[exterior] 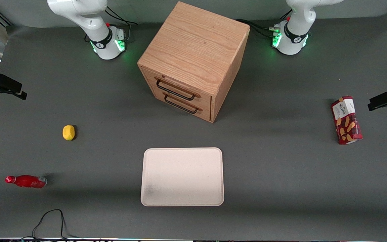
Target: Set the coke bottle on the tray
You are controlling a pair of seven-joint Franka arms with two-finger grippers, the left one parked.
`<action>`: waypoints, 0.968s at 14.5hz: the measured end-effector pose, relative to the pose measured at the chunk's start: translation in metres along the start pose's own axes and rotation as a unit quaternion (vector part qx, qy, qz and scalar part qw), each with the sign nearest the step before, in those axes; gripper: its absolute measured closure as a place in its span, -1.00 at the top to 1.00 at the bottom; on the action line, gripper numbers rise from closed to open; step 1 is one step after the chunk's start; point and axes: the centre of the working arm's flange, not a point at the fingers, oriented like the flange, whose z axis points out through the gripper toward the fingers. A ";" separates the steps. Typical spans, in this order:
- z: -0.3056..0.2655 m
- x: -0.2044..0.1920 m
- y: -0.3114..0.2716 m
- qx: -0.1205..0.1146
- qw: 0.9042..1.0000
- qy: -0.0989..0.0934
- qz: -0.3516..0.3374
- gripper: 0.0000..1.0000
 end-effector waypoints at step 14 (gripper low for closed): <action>0.003 0.000 0.000 -0.010 1.000 -0.004 -0.006 1.00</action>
